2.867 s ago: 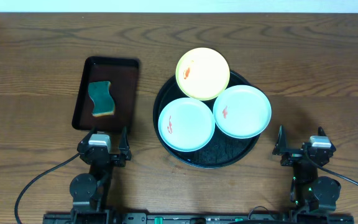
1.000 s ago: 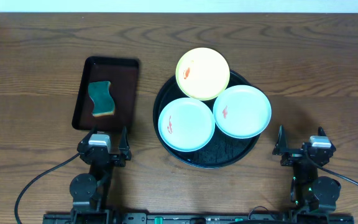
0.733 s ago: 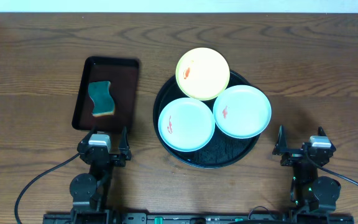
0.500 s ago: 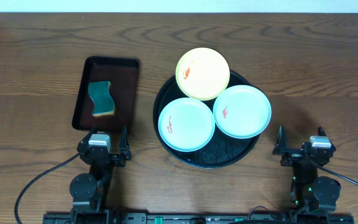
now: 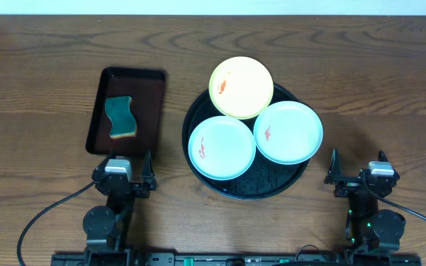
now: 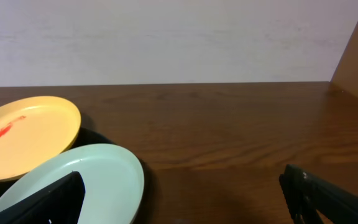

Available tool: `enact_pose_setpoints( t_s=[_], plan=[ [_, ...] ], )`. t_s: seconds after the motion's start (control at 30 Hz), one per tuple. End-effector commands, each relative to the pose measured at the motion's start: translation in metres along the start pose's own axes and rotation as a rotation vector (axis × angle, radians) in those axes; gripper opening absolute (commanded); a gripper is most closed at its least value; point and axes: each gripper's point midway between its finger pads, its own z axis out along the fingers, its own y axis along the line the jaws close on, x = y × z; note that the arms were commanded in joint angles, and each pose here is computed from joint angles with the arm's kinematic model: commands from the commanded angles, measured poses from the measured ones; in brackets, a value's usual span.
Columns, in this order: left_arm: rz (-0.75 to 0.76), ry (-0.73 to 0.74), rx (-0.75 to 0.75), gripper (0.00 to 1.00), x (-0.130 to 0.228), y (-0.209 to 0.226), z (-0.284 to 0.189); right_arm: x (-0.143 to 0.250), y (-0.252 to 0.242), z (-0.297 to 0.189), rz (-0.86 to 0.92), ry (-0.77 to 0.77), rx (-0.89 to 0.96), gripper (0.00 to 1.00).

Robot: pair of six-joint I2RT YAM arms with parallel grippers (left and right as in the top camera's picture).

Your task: Clean dirty plates on tray and stack at the side

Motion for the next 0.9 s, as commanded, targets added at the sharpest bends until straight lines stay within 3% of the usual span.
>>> enact_pose_setpoints(
  t_s=[0.0, 0.1, 0.3, 0.87],
  plan=[
    [-0.097, 0.048, 0.03, 0.81, 0.015, -0.005, 0.001, 0.001, -0.003, 0.0, 0.0, 0.002, 0.01, 0.99],
    [-0.18, 0.048, 0.031, 0.81, 0.015, -0.006, 0.001, 0.001, -0.002, 0.0, 0.0, 0.002, 0.01, 0.99],
    [-0.558, 0.062, 0.06, 0.82, 0.014, -0.013, 0.0, 0.001, -0.003, 0.0, 0.0, 0.002, 0.01, 0.99],
    [-0.478, 0.127, 0.033, 0.81, 0.03, -0.01, 0.004, 0.001, -0.002, 0.0, 0.0, 0.002, 0.01, 0.99]
  ],
)
